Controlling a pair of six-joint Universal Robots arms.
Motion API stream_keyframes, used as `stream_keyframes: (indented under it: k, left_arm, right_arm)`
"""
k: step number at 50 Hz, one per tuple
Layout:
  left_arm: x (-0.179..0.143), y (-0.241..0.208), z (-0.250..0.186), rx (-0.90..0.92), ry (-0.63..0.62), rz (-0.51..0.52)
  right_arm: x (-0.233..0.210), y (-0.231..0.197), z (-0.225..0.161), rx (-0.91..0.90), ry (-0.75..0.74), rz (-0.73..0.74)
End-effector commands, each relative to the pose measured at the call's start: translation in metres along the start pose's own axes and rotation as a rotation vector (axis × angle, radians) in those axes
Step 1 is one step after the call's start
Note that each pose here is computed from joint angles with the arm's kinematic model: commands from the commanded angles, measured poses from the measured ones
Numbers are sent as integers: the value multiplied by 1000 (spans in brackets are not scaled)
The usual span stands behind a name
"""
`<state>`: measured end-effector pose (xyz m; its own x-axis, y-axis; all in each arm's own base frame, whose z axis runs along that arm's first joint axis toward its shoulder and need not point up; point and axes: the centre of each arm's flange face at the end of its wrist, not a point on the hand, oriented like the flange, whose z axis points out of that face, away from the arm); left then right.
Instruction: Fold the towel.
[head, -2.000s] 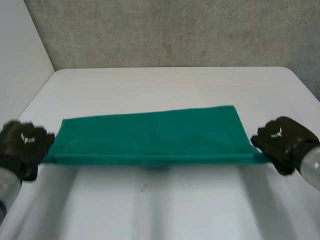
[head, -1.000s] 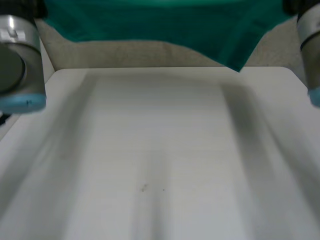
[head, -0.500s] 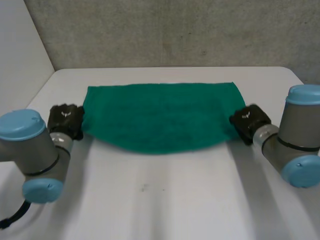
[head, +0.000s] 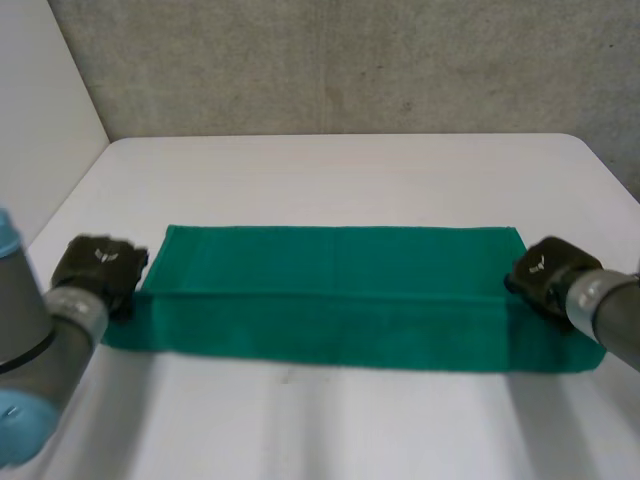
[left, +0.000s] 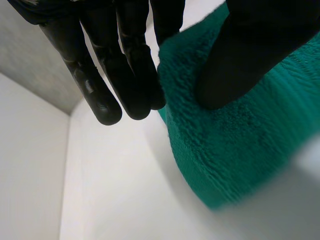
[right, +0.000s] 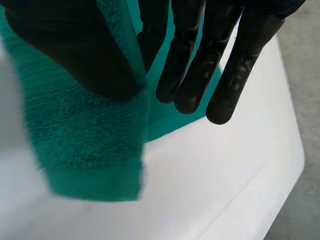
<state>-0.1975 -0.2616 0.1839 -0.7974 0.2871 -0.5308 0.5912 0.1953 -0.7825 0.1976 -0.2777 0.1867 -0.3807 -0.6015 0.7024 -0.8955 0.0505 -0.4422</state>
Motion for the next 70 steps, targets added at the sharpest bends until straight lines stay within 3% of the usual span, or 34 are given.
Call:
stream_keyframes:
  k: [1,13,22,29,36,41,46,52,61,70]
  left_arm:
    - [21,-18,82,136,-54,-12]
    - [42,-16,167,234,-106,-17]
    - [57,-14,177,364,-75,-13]
    - [65,-38,161,492,-38,13]
    - [51,-53,140,503,-56,13]
    - [37,-51,105,457,-71,-3]
    - [35,-39,73,413,-45,-8]
    - [39,-25,47,371,7,-83]
    - [31,-19,31,309,75,-385]
    - [24,-10,36,264,64,-433]
  right_arm:
    - [8,-12,58,70,99,88]
    - [27,-28,142,225,340,62]
    - [20,-23,176,246,374,71]
    - [19,-22,173,254,358,152]
    - [69,-45,107,376,393,460]
    - [75,-32,76,359,336,563]
    - [57,-4,46,281,170,636]
    - [26,24,43,175,39,688]
    - [20,49,59,148,72,701]
    - [21,76,94,129,126,704]
